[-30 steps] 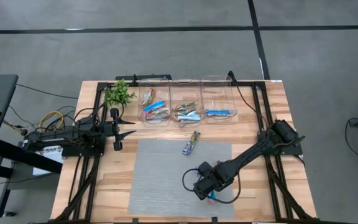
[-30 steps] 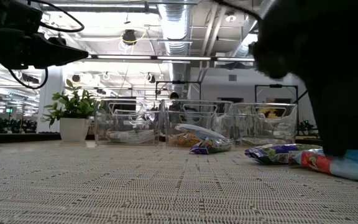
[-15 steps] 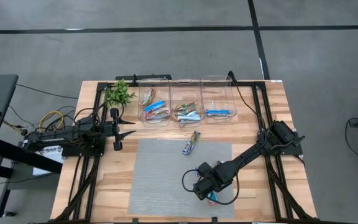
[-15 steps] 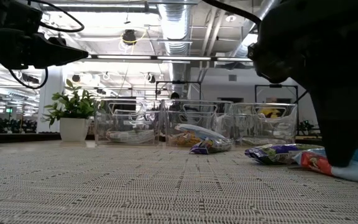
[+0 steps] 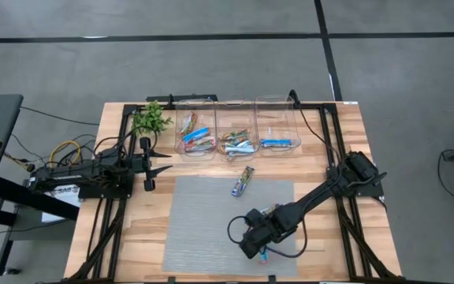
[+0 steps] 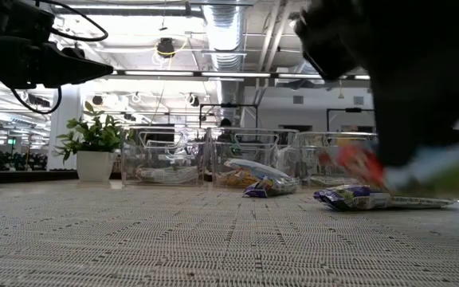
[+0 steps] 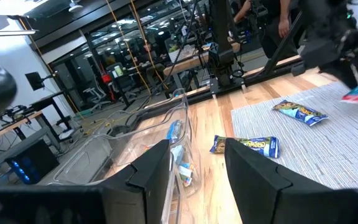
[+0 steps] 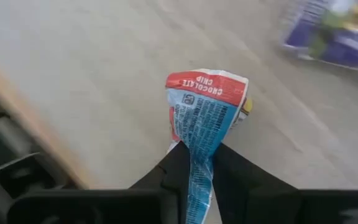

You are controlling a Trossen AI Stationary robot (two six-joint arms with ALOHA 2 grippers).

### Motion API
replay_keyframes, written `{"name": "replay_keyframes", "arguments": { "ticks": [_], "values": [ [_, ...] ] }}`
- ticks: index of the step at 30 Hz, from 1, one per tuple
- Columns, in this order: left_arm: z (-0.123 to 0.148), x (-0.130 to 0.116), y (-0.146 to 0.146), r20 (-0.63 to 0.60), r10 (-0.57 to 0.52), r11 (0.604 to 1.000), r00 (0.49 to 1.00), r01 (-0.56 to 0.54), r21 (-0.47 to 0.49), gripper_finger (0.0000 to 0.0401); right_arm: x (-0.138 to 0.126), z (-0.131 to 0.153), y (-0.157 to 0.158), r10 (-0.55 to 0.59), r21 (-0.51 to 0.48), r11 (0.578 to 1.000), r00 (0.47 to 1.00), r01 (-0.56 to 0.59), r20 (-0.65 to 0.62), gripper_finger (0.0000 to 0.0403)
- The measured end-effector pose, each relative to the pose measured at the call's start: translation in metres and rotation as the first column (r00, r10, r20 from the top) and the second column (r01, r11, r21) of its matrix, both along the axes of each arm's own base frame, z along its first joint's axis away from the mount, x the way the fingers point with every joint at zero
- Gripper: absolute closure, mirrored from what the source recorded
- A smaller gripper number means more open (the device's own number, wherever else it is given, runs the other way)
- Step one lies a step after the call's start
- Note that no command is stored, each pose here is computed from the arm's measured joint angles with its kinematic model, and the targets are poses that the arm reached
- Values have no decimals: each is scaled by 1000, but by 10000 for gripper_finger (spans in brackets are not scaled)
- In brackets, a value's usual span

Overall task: Pick and place Granola Bars by type
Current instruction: Put the red granola bar into the left transparent bin

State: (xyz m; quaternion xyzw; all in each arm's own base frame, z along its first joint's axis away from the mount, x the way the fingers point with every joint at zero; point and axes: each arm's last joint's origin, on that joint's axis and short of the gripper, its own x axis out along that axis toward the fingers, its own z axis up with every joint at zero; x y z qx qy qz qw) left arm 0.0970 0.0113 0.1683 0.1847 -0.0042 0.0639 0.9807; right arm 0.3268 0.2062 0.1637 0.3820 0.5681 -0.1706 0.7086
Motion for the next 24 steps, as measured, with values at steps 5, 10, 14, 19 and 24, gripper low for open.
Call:
{"name": "replay_keyframes", "arguments": {
  "ticks": [5,10,14,19,24],
  "values": [
    [0,0,0,0,0,1000,1000,0,0,252,12,16,0,29,63,997,987,-39,161,352],
    [0,0,0,0,0,1000,1000,0,0,252,30,27,-11,12,103,994,956,-44,292,352],
    [0,0,0,0,0,1000,1000,0,0,252,48,35,-26,-27,136,990,912,-31,410,351],
    [0,0,0,0,0,1000,1000,0,0,252,74,52,-54,-79,165,986,796,-27,600,351],
    [0,0,0,0,0,1000,1000,0,0,252,96,69,-95,-173,202,979,655,32,736,351]
  ]
}}
